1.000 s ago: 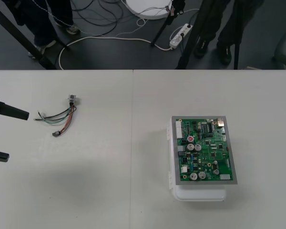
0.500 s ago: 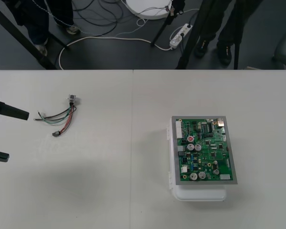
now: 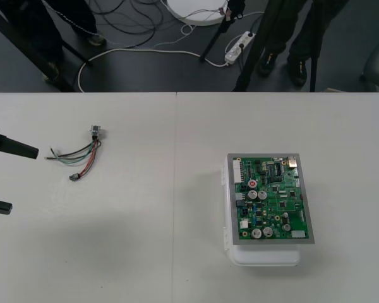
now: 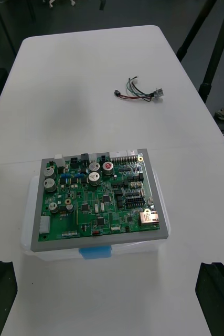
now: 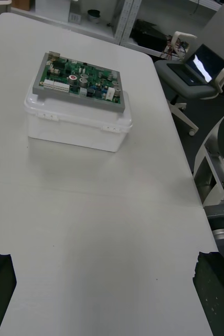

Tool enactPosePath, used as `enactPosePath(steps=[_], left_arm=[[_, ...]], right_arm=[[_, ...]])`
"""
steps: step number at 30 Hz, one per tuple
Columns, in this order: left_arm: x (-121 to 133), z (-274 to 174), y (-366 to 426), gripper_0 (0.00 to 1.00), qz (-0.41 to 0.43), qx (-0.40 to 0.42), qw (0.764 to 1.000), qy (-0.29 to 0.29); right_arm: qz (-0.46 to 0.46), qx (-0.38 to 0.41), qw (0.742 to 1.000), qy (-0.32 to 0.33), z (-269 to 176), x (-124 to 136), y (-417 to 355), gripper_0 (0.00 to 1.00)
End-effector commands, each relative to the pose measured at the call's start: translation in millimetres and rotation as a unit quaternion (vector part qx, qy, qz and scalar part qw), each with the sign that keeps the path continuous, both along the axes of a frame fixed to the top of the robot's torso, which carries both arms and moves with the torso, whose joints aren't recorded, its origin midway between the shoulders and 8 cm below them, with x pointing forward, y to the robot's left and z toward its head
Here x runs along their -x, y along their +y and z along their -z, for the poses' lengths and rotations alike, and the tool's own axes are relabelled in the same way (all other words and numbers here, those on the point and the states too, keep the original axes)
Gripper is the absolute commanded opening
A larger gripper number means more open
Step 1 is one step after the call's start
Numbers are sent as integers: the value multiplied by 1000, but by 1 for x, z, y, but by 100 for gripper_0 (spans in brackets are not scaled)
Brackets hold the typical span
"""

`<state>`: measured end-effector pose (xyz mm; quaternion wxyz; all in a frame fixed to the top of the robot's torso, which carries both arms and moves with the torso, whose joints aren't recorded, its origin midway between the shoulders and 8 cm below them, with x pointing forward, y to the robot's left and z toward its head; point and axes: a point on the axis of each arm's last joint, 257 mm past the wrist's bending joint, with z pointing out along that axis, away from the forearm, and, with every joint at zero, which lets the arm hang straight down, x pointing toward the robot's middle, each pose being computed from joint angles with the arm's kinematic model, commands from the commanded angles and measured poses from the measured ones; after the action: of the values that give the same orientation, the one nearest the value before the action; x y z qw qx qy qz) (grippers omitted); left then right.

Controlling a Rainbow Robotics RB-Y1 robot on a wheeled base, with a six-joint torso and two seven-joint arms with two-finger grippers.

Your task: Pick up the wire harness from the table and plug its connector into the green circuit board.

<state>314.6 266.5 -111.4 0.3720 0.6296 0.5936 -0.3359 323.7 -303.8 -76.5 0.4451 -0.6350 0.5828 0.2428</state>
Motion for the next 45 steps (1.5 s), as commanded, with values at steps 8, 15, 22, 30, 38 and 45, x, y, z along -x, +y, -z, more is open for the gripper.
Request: enactPosePath(steps=[8,15,22,30,38,45], left_arm=[[9,-8,12,100,21,-18,999,-16],[9,-8,12,100,21,-18,999,-16],[9,-8,12,100,21,-18,999,-16],[9,-8,12,100,21,-18,999,-16],[9,-8,12,100,21,-18,999,-16],[9,-8,12,100,21,-18,999,-16]], right_arm=[[7,16,1000,-4,-12,1,-10,100],[7,16,1000,-4,-12,1,-10,100],[7,16,1000,-4,-12,1,-10,100],[7,16,1000,-4,-12,1,-10,100],[7,16,1000,-4,-12,1,-10,100],[7,16,1000,-4,-12,1,-10,100]])
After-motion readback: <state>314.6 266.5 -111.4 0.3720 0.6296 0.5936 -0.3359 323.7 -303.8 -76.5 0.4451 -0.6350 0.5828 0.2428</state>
